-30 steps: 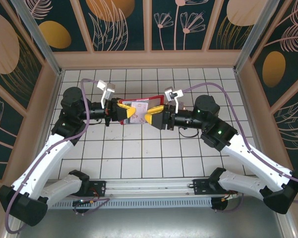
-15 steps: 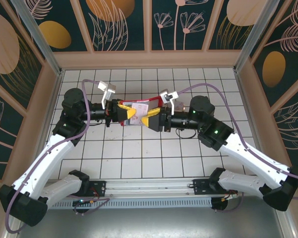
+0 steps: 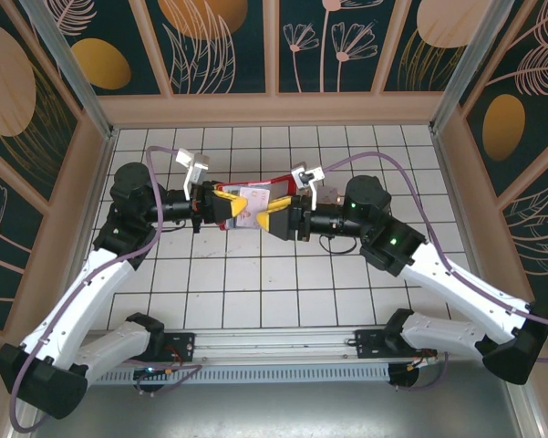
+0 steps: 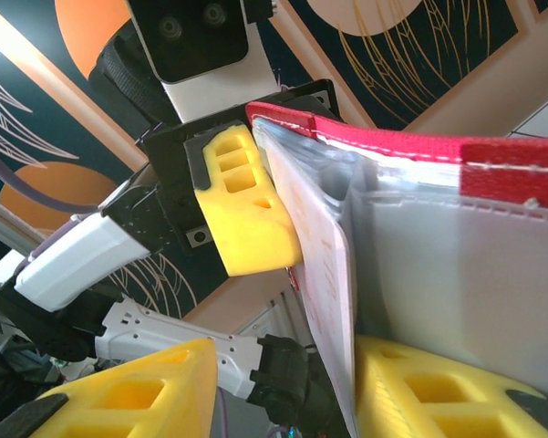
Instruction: Take the credit cards out of the card holder
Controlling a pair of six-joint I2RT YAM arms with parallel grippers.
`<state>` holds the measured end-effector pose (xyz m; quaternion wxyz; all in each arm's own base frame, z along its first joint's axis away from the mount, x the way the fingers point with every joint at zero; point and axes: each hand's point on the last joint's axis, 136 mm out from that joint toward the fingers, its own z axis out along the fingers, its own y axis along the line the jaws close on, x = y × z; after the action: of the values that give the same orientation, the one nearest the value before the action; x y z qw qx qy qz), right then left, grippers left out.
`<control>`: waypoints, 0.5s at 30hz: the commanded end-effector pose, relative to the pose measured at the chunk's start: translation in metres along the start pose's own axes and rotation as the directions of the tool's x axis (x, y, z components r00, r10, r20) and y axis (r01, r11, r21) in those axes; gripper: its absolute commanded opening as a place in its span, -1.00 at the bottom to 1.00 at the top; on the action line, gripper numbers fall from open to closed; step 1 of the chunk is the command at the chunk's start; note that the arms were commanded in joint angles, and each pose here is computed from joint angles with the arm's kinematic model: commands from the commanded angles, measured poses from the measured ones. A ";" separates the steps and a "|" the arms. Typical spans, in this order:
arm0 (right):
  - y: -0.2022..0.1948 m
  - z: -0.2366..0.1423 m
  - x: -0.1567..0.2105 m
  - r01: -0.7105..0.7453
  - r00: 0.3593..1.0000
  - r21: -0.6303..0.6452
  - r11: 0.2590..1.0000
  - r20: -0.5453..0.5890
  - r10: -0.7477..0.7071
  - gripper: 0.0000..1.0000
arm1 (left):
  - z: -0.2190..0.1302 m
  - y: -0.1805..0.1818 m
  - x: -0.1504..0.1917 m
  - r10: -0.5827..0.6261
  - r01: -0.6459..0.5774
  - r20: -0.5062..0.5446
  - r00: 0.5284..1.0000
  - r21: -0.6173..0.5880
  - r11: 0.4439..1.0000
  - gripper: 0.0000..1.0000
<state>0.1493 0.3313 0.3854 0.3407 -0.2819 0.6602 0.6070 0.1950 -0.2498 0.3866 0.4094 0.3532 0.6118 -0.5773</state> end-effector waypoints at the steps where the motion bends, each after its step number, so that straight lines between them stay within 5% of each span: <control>1: 0.051 0.000 0.005 0.061 0.998 -0.228 0.972 -0.009 -0.065 -0.21 | 0.004 0.018 0.001 0.010 -0.010 0.006 1.000 -0.086 0.996 -1.00; 15: 0.067 -0.023 0.012 0.100 0.995 -0.264 0.959 0.008 -0.102 -0.37 | 0.005 0.017 0.001 0.006 -0.006 0.001 1.000 -0.066 0.998 -0.96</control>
<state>0.1359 0.3236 0.3833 0.3413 -0.2902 0.6408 0.6234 0.1876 -0.2543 0.3823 0.3938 0.3645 0.6107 -0.5822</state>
